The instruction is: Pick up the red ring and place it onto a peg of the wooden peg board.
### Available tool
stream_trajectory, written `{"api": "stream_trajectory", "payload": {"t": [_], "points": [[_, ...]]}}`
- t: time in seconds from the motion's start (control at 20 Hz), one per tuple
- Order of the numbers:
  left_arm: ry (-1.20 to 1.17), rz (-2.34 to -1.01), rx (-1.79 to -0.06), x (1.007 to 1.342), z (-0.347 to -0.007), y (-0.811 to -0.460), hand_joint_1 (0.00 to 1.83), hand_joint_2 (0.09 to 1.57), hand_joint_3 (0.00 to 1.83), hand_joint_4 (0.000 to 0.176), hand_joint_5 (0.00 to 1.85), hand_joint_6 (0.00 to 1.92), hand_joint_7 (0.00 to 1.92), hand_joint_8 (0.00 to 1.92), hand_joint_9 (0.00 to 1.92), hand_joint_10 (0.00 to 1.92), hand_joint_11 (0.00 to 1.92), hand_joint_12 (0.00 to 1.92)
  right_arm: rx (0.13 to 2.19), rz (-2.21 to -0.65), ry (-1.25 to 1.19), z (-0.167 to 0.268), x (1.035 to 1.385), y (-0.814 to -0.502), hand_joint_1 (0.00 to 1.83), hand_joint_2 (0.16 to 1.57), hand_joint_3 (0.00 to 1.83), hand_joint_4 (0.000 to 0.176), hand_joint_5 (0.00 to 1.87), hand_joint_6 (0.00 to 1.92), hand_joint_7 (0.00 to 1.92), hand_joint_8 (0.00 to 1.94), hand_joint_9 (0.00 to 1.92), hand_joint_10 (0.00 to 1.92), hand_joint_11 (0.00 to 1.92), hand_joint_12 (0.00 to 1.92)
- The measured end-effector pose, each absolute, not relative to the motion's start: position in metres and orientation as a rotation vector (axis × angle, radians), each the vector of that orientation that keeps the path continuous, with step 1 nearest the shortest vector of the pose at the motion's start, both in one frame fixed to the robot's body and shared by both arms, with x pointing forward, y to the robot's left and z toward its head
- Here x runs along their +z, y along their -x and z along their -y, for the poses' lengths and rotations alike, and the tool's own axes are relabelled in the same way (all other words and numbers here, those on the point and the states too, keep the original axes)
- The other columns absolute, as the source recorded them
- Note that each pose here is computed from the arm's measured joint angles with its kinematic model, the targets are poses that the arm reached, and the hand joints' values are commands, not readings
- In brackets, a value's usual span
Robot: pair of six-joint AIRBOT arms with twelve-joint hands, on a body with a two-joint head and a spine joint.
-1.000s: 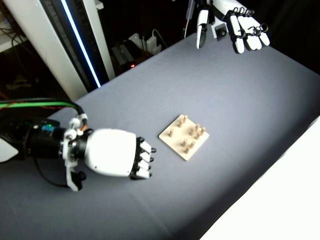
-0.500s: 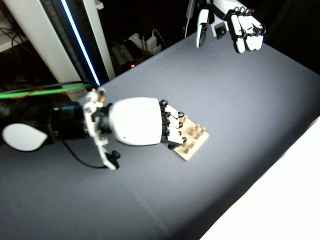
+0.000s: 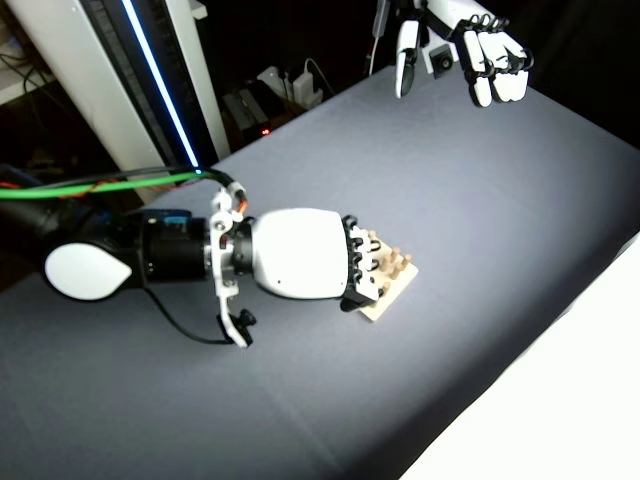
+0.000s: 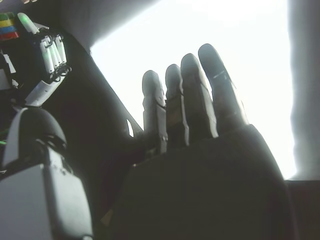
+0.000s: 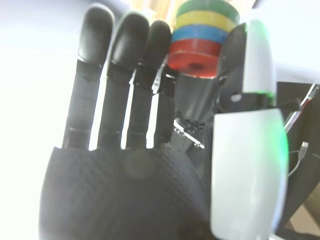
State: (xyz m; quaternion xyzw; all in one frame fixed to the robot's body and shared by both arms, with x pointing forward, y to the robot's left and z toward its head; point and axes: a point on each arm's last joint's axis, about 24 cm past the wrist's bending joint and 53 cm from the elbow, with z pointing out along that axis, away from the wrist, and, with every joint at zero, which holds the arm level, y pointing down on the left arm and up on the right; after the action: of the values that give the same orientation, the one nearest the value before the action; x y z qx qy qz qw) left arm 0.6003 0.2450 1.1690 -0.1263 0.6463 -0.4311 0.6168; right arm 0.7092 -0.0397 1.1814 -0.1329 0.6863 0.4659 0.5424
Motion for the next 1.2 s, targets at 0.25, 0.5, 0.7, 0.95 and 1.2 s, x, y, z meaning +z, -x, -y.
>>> {"api": "stream_trajectory", "payload": {"t": [0.25, 0.5, 0.7, 0.95, 1.2], "points": [[0.291, -1.486, -0.993, 1.169, -0.245, -0.6, 0.56, 1.01, 0.0, 0.021, 0.39, 0.0, 0.26, 0.0, 0.24, 0.0, 0.0, 0.79, 1.116, -1.626, 0.324, 0.033, 1.182, -0.708, 1.38, 1.08, 0.0, 0.0, 0.99, 0.86, 1.11, 0.82, 0.96, 1.15, 0.69, 1.34], [0.289, -1.482, -0.997, 1.171, -0.245, -0.6, 0.58, 1.01, 0.0, 0.014, 0.38, 0.0, 0.24, 0.0, 0.23, 0.0, 0.0, 0.74, 1.114, -1.629, 0.323, 0.033, 1.181, -0.709, 1.38, 1.1, 0.0, 0.0, 0.9, 1.04, 1.05, 0.88, 0.93, 1.18, 0.7, 1.27], [0.292, -1.48, -0.999, 1.171, -0.245, -0.6, 0.57, 1.01, 0.0, 0.023, 0.38, 0.0, 0.25, 0.0, 0.24, 0.0, 0.0, 0.82, 1.12, -1.626, 0.334, 0.027, 1.183, -0.707, 1.37, 1.14, 0.0, 0.0, 0.86, 1.01, 0.95, 1.09, 0.89, 1.29, 0.77, 1.31], [0.293, -1.48, -0.999, 1.171, -0.245, -0.6, 0.58, 1.01, 0.0, 0.038, 0.37, 0.0, 0.24, 0.0, 0.23, 0.0, 0.0, 0.73, 1.134, -1.623, 0.35, 0.021, 1.183, -0.701, 1.2, 1.19, 0.0, 0.0, 0.81, 1.1, 0.87, 1.33, 0.8, 1.1, 0.65, 1.56], [0.292, -1.48, -0.999, 1.171, -0.245, -0.6, 0.59, 1.02, 0.0, 0.027, 0.37, 0.0, 0.24, 0.0, 0.24, 0.0, 0.0, 0.75, 1.128, -1.632, 0.38, 0.016, 1.179, -0.697, 1.22, 1.18, 0.0, 0.0, 0.84, 1.05, 0.92, 1.29, 0.87, 1.06, 0.67, 1.52]]}}
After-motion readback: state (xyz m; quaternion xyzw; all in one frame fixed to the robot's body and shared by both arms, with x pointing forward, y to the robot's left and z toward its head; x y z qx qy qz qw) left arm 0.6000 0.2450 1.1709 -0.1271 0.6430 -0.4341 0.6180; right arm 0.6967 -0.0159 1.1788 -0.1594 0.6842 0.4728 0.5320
